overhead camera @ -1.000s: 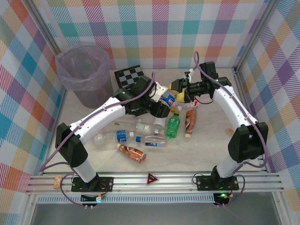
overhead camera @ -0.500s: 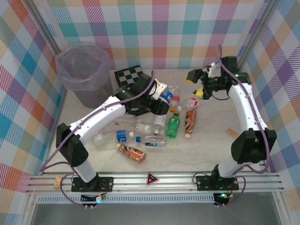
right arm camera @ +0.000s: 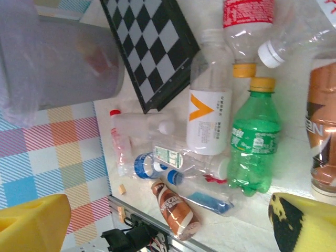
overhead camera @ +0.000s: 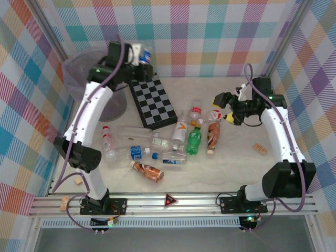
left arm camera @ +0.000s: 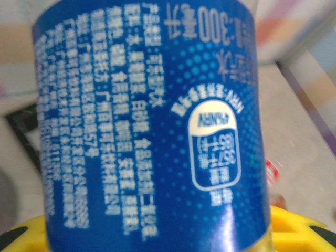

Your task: Put the plastic bottles in the bin

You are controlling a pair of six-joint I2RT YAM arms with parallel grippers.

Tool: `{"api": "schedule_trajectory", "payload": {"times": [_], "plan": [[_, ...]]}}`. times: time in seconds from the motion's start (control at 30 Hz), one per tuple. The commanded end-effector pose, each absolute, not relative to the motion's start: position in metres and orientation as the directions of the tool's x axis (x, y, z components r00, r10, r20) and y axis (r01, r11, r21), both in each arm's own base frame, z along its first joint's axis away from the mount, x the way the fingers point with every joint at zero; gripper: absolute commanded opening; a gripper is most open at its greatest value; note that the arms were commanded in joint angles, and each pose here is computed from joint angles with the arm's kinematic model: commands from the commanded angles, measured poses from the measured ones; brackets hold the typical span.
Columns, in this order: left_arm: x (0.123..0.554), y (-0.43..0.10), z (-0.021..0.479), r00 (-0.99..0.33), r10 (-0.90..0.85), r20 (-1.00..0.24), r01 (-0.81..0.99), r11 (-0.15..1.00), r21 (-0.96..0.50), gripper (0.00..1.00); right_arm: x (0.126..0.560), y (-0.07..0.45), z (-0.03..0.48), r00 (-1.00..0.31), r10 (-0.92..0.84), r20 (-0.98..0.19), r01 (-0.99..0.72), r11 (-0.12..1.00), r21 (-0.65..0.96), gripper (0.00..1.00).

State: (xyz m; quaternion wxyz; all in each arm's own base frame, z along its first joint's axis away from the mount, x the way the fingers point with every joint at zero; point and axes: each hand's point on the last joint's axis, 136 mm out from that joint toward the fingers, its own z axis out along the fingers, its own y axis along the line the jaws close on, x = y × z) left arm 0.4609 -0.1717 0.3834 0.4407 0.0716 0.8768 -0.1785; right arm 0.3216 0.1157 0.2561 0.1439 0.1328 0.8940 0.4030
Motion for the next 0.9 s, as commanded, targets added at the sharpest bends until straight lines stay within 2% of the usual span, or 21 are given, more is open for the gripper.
{"api": "schedule_trajectory", "payload": {"times": [0.0,0.2,0.4,0.67,0.87], "plan": [[0.474,-0.115,0.405,-0.559,-0.135,-0.818,0.123,0.962,-0.242,0.43,0.308,0.114,0.258,-0.925,0.330,-0.188,0.087,0.666,0.741,0.96],[0.497,-0.020,0.408,-0.503,-0.304,-0.809,-0.087,0.949,-0.303,0.42,0.301,0.109,0.252,-0.926,0.322,-0.197,0.092,0.698,0.710,0.96],[0.515,0.046,0.390,-0.501,-0.321,-0.804,-0.242,0.944,-0.226,0.40,0.294,0.106,0.245,-0.932,0.305,-0.195,0.091,0.719,0.689,0.96],[0.528,0.064,0.316,-0.651,-0.295,-0.700,-0.289,0.948,-0.131,0.40,0.289,0.102,0.237,-0.933,0.304,-0.193,0.104,0.740,0.664,0.96],[0.527,0.063,0.276,-0.728,-0.293,-0.620,-0.293,0.950,-0.104,0.46,0.288,0.101,0.234,-0.933,0.303,-0.196,0.106,0.748,0.655,0.96]]}}
